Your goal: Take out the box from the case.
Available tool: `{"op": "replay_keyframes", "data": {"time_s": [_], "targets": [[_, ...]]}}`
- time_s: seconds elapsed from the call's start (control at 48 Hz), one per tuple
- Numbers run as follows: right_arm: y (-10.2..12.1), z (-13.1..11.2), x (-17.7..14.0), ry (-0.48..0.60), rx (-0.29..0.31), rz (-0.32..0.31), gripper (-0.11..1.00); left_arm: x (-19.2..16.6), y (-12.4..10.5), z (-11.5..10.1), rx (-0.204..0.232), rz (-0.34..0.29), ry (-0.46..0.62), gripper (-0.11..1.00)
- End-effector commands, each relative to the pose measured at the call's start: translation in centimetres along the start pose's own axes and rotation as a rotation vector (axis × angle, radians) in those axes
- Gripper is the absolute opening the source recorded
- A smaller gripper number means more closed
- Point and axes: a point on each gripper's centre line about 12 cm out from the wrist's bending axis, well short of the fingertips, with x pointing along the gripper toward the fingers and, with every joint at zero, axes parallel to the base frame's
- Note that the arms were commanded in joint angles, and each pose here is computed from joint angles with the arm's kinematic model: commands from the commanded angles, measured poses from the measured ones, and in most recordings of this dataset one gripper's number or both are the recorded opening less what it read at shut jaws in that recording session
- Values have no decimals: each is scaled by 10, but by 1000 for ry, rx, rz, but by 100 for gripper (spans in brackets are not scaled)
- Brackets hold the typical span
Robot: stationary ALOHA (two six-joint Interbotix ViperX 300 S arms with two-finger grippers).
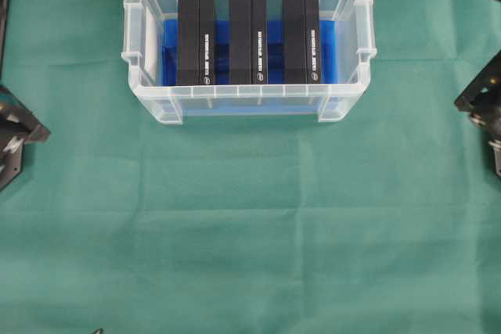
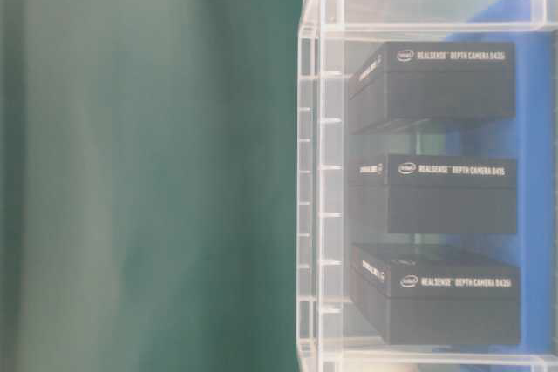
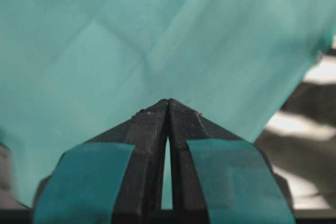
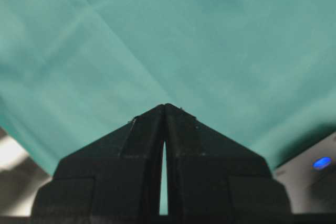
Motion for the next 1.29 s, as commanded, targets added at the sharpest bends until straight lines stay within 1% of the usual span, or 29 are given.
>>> {"op": "replay_keyframes", "data": {"time_s": [0.0,0.021,0.042,0.083,0.125,0.188,0.229,0.333,0.438,0.521,0.584,0.688,0.729,0.813,0.917,1.021,1.125,1.188,1.271], "targets": [[5,4,-3,-6,100,5,-1,-4,-2,6,-154,25,-15,1],[6,4,-2,-3,141,-3,-1,-3,-2,5,-189,39,-10,1],[6,4,-1,0,172,-10,-1,-3,0,5,-228,52,-10,1],[6,4,1,8,227,-30,-1,-2,1,5,-289,80,-4,1],[6,4,5,19,278,-57,-1,-1,2,4,-336,102,0,1],[5,3,8,37,335,-106,-1,1,3,4,-378,127,2,1],[4,2,11,53,359,-153,-1,2,2,5,-386,131,4,1],[3,1,15,72,360,-225,-1,2,-1,6,-385,131,3,1],[3,5,16,58,361,-261,-1,3,0,10,-395,145,-8,1],[1,11,15,18,359,-272,-1,2,5,15,-408,158,-36,1],[-1,16,15,-12,361,-281,-1,1,10,23,-427,171,-70,1],[-8,26,14,-59,380,-300,-1,0,18,34,-461,186,-100,1],[-11,31,13,-77,387,-305,-1,-1,22,38,-461,193,-110,1],[-17,41,12,-110,399,-312,-1,-1,28,46,-446,209,-124,1],[-25,56,12,-142,392,-306,-1,-3,38,56,-438,231,-144,1],[-33,71,15,-155,374,-314,-1,-7,50,67,-454,254,-173,1],[-44,86,18,-162,366,-337,-1,-10,60,75,-464,275,-194,1],[-49,93,19,-165,363,-346,-1,-12,64,79,-460,284,-201,1],[-52,101,19,-169,356,-353,-1,-13,69,82,-440,298,-204,1]]}}
